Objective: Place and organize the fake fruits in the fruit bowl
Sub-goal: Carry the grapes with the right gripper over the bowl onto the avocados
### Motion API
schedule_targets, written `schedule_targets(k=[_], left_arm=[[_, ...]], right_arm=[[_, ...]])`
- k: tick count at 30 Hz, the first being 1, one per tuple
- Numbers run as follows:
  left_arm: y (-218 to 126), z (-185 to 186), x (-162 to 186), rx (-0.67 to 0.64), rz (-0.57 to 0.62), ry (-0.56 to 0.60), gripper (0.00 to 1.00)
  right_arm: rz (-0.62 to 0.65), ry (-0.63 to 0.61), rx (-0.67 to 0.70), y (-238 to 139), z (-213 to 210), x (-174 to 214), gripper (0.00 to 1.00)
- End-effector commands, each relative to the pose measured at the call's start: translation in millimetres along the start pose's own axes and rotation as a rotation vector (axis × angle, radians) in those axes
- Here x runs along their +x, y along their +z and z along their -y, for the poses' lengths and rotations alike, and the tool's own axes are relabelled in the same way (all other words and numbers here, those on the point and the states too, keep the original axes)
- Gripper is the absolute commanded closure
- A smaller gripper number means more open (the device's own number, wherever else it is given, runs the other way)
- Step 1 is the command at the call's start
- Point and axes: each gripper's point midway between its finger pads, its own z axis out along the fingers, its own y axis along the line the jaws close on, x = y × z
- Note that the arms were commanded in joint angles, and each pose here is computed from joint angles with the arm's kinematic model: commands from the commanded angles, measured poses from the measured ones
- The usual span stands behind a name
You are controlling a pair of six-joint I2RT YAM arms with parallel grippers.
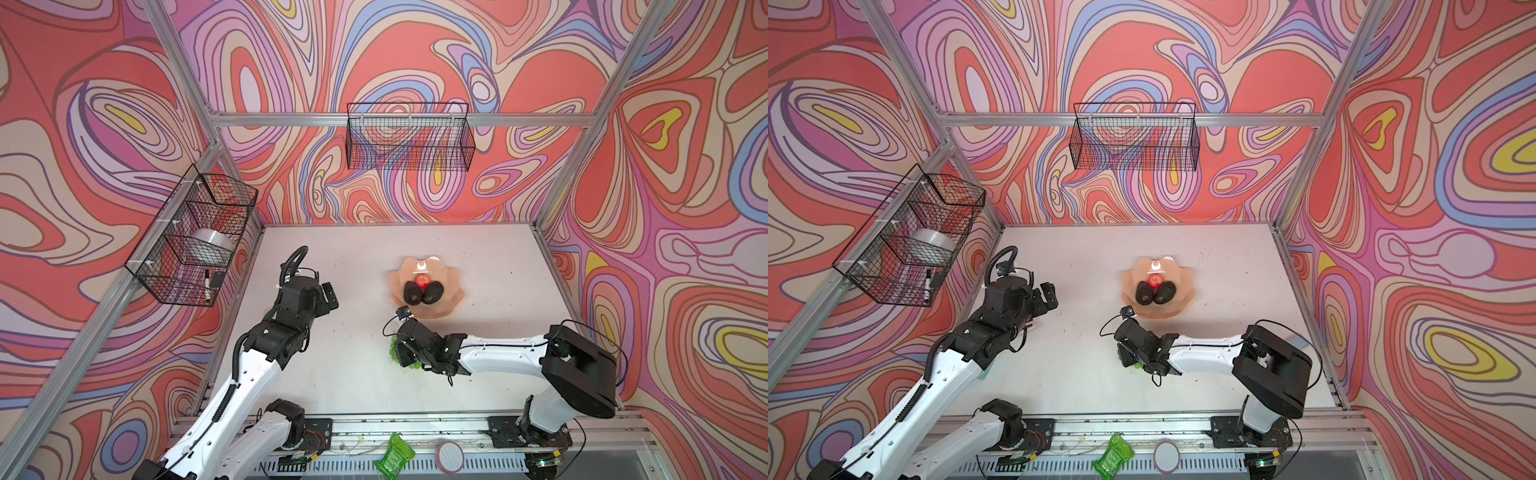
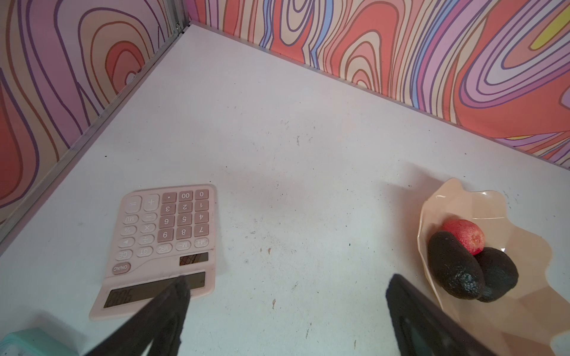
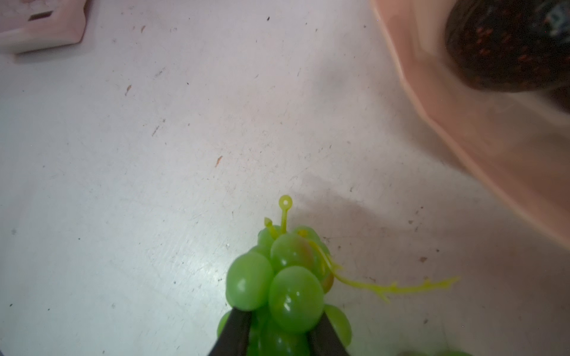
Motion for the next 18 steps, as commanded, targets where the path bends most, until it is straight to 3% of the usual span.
schedule_targets(k=[1, 11, 18], left_arm=[[-3.0, -7.9, 1.2, -0.024, -0.006, -0.009, 0.00], [-5.2, -8.1, -0.7, -0.022, 0.000, -0.008, 0.00], [-6.3, -8.1, -2.0, -0.020, 0.002, -0.005, 0.00]], right_arm=[[0.086, 0.031, -0.049, -21.7, -16.2, -34.2, 0.88], [0.225, 0.092, -0.105, -78.4, -27.3, -101.3, 0.89], [0.290, 0.208, -0.071, -109.6, 24.9, -146.6, 0.88]])
